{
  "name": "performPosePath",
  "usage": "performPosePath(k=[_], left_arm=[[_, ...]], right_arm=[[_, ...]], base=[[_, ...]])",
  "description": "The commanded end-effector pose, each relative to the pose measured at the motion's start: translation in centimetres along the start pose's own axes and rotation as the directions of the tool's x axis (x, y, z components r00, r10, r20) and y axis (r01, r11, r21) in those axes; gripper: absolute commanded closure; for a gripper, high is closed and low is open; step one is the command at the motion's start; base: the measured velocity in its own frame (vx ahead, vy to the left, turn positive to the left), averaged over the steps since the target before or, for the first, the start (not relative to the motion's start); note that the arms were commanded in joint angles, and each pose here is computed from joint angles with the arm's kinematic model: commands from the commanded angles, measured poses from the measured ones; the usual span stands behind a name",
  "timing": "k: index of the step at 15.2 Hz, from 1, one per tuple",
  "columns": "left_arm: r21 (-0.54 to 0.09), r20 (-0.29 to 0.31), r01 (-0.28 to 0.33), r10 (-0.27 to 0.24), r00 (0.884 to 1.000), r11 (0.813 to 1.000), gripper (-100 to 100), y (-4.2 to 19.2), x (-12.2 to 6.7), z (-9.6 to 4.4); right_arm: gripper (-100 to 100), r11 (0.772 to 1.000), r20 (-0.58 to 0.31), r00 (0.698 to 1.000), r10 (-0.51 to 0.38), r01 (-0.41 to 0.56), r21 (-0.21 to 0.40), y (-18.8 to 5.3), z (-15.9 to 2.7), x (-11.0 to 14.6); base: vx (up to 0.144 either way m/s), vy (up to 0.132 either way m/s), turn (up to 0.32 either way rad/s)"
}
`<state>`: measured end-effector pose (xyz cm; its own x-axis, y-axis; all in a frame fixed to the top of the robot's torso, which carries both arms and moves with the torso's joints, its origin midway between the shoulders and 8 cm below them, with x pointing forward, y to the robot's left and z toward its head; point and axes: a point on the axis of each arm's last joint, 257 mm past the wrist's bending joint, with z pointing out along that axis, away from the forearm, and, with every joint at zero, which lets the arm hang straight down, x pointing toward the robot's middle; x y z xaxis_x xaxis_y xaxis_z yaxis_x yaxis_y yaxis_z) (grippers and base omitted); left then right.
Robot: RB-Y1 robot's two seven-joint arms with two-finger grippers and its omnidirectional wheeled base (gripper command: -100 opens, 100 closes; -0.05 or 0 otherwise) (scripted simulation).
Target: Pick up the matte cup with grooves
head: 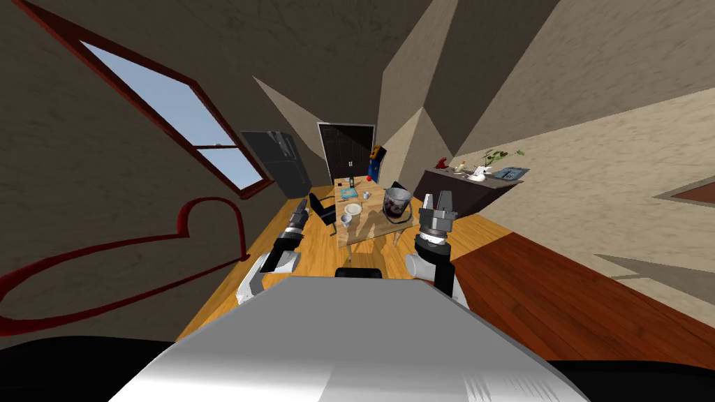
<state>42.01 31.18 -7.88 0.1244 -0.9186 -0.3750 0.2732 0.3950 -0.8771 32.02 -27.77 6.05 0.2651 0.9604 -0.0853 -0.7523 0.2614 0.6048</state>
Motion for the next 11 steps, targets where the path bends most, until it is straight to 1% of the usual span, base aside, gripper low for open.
performPosePath(k=[1,3,4,6,7,8,9,10,11], left_arm=[[-0.054,0.001,-0.031,0.031,1.0,0.998,-100,1.8,-0.7,0.4],[-0.083,0.0,-0.031,0.031,1.0,0.996,-100,2.6,-0.6,0.3],[-0.115,0.004,-0.055,0.055,0.998,0.992,-100,3.8,-1.4,0.6],[-0.144,0.002,-0.054,0.055,0.998,0.988,-100,4.5,-1.3,0.5],[-0.172,0.008,-0.076,0.079,0.997,0.982,-100,5.7,-2.1,0.8],[-0.196,0.006,-0.076,0.079,0.997,0.978,-100,6.3,-2.1,0.7],[-0.207,0.005,-0.076,0.078,0.997,0.975,-100,6.6,-2.1,0.7],[-0.241,0.012,-0.095,0.1,0.995,0.966,-100,7.8,-3.0,0.9],[-0.265,0.01,-0.094,0.1,0.995,0.96,-100,8.4,-3.0,0.7]], right_arm=[[0,1.0,0.0,1.0,0.0,0.0,0.0,0.0,0.0,0.0],[0,1.0,0.0,1.0,0.0,0.0,0.0,0.0,0.0,0.0],[0,1.0,0.0,1.0,0.0,0.0,0.0,0.0,0.0,0.0],[0,1.0,0.0,1.0,0.0,0.0,0.0,0.0,0.0,0.0],[0,1.0,0.0,1.0,0.0,0.0,0.0,0.0,0.0,0.0],[0,1.0,0.0,1.0,0.0,0.0,0.0,0.0,0.0,0.0],[0,1.0,0.0,1.0,0.0,0.0,0.0,0.0,0.0,0.0],[0,1.0,0.0,1.0,0.0,0.0,0.0,0.0,0.0,0.0],[0,1.0,0.0,1.0,0.0,0.0,0.0,0.0,0.0,0.0]], base=[[-0.013,-0.006,-0.167],[-0.013,-0.003,-0.13],[-0.015,-0.006,-0.186],[-0.013,-0.002,-0.13],[-0.012,-0.008,-0.187],[-0.014,-0.007,-0.194],[-0.011,-0.002,-0.069],[-0.012,-0.008,-0.225],[-0.014,-0.005,-0.222]])
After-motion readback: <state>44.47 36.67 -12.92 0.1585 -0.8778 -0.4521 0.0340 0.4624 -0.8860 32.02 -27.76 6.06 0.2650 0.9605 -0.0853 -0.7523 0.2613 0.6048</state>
